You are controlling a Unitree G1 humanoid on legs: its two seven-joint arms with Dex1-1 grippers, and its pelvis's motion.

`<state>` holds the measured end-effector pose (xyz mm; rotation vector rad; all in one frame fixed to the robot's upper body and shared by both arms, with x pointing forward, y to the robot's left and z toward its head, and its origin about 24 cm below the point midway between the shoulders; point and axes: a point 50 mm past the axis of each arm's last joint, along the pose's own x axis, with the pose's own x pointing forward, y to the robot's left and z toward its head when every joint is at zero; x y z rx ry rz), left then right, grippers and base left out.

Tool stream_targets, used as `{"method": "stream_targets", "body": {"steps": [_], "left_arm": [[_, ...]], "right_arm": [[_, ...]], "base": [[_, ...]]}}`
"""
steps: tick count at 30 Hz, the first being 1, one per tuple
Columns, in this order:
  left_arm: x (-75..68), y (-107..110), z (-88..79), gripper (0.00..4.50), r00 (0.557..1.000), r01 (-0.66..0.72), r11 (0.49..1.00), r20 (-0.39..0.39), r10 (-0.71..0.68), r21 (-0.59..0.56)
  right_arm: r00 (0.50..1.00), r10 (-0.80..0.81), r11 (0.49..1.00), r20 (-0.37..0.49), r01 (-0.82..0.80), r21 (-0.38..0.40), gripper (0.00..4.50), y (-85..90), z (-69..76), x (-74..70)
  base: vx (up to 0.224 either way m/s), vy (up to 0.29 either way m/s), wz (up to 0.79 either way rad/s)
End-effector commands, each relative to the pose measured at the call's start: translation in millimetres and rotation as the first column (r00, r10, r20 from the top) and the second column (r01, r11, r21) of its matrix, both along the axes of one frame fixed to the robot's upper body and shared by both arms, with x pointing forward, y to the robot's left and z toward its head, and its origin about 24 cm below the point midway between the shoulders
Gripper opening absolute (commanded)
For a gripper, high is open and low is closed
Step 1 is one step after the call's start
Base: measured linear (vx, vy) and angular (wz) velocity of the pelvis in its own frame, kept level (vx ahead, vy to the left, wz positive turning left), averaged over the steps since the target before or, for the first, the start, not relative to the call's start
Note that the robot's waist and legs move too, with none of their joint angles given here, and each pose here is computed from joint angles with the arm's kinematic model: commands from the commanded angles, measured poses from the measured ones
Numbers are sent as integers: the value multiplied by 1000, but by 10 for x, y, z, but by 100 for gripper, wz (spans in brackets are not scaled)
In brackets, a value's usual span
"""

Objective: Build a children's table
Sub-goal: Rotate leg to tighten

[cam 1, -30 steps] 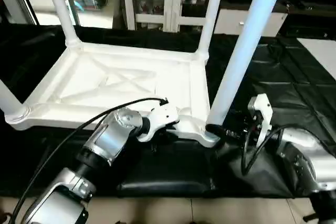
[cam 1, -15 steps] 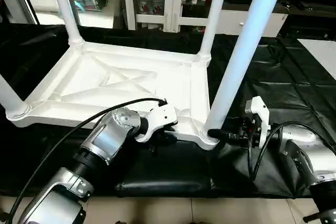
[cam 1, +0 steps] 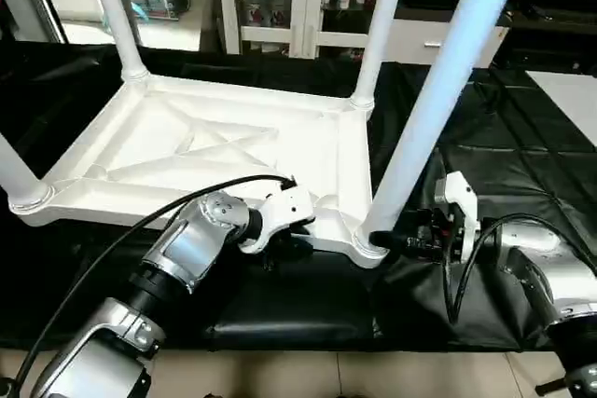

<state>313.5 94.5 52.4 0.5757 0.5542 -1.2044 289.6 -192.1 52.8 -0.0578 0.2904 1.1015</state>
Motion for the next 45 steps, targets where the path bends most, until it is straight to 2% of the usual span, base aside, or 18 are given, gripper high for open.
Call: {"method": "stream_targets", "body": {"steps": [1, 2, 3, 7, 9, 10, 14, 18, 20, 22, 23, 29, 32, 34, 38, 43, 44, 45], "left_arm": [[22, -92, 2, 74, 998, -63, 997, -5, 63, -48], [64, -116, 8, 74, 993, -118, 991, -1, 118, -64], [148, -167, 22, 74, 976, -217, 972, 11, 219, -94], [259, -230, 38, 74, 946, -314, 943, 47, 321, -113], [353, -332, 84, 74, 920, -363, 922, 103, 378, -138], [371, -388, 115, 74, 917, -361, 919, 116, 381, -158], [386, -534, 194, 74, 931, -293, 938, 169, 324, -183], [378, -530, 189, 74, 937, -267, 947, 181, 298, -177], [368, -526, 157, 74, 944, -236, 957, 194, 267, -170], [365, -531, 148, 74, 946, -224, 960, 197, 256, -171], [361, -531, 142, 74, 948, -217, 962, 198, 249, -169], [344, -568, 149, 73, 957, -135, 974, 231, 175, -181], [305, -647, 164, 73, 963, -55, 979, 248, 104, -197], [265, -703, 169, 73, 965, 5, 978, 258, 49, -207], [129, -875, 148, 73, 959, 155, 962, 270, -91, -226], [106, -932, 137, 73, 956, 173, 958, 273, -107, -228], [107, -941, 144, 73, 954, 182, 955, 276, -114, -233], [107, -941, 144, 73, 954, 182, 955, 276, -114, -233]], "right_arm": [[978, -206, 973, -38, 200, -116, 189, -82, -212, 61], [952, -303, 947, -44, 295, -127, 189, -85, -269, 94], [897, -439, 893, -56, 429, -135, 188, -53, -351, 132], [799, -598, 796, -58, 585, -153, 188, 32, -432, 194], [709, -705, 702, -28, 691, -172, 188, 203, -490, 262], [692, -722, 685, -17, 710, -163, 187, 296, -491, 282], [701, -713, 697, -7, 709, -106, 187, 529, -422, 309], [720, -694, 718, 10, 692, -75, 187, 502, -373, 310], [734, -679, 734, -2, 679, 16, 187, 480, -282, 294], [737, -676, 736, -1, 676, 33, 187, 475, -262, 282], [731, -683, 730, 6, 682, 41, 243, 449, -247, 270], [696, -717, 696, 32, 714, 70, 298, 287, -161, 179], [685, -724, 690, 87, 722, 57, 311, 160, -98, 48], [679, -726, 686, 107, 726, 48, 342, 106, -81, -20], [637, -757, 645, 147, 764, 7, 374, -87, -73, -255], [626, -770, 632, 123, 775, 16, 384, -200, -102, -446], [640, -764, 643, 86, 766, 16, 384, -246, -130, -544], [640, -764, 643, 86, 766, 16, 384, -246, -130, -544]], "base": [[0, 0, 0], [0, 0, 0], [0, 0, 0], [0, 0, 0], [0, 0, 0], [0, 0, 0], [0, 0, 0], [0, 0, 0], [0, 0, 0], [0, 0, 0], [0, 0, 0], [0, 0, 0], [0, 0, 0], [0, 0, 0], [0, 0, 0], [0, 0, 0], [0, 0, 0], [0, 0, 0]]}}
